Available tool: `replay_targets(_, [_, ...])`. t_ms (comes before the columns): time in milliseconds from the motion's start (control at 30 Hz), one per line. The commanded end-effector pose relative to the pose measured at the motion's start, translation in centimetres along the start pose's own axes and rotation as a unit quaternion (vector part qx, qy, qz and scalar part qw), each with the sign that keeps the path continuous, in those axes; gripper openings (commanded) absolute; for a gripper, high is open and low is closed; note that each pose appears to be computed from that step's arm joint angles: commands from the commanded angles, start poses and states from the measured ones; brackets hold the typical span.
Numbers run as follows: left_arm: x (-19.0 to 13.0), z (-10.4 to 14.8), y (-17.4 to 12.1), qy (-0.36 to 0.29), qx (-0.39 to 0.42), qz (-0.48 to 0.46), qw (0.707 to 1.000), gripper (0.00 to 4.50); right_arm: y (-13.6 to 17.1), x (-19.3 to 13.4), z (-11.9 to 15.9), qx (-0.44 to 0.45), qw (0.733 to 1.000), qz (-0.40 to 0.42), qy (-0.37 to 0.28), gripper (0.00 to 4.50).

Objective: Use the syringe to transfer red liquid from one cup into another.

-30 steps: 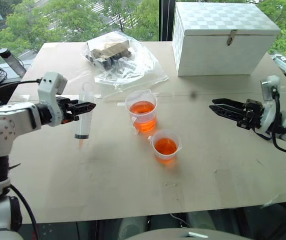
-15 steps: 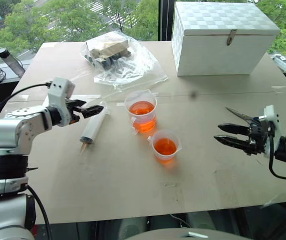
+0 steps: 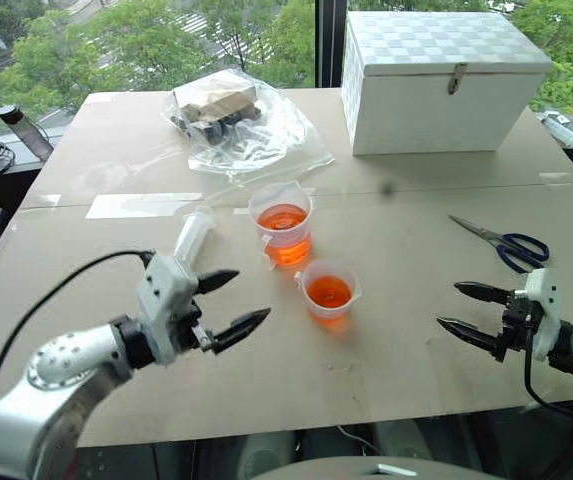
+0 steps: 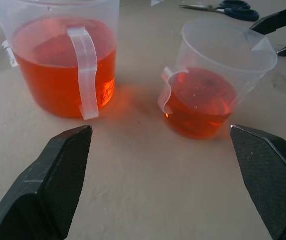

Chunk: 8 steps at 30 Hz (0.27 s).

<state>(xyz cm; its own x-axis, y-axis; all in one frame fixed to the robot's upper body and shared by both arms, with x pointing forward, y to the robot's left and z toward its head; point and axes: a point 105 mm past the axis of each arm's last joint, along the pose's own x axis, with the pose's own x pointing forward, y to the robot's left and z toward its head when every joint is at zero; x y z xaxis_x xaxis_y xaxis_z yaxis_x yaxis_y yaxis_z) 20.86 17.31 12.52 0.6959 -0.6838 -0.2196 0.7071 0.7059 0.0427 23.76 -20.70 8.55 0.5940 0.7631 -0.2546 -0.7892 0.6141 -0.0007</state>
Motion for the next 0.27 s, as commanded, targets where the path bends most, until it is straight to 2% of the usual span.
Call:
replay_targets(33, [-0.3, -1.2, -0.4, -0.016, 0.024, 0.035, 0.999, 4.5, -0.1, -0.1, 0.4, -0.017, 1.0, -0.011, -0.019, 4.46])
replay_targets(267, [-1.9, -3.7, -0.1, -0.003, 0.032, 0.073, 0.997, 4.5, -0.3, -0.7, -0.6, -0.011, 0.999, -0.02, -0.032, 4.46])
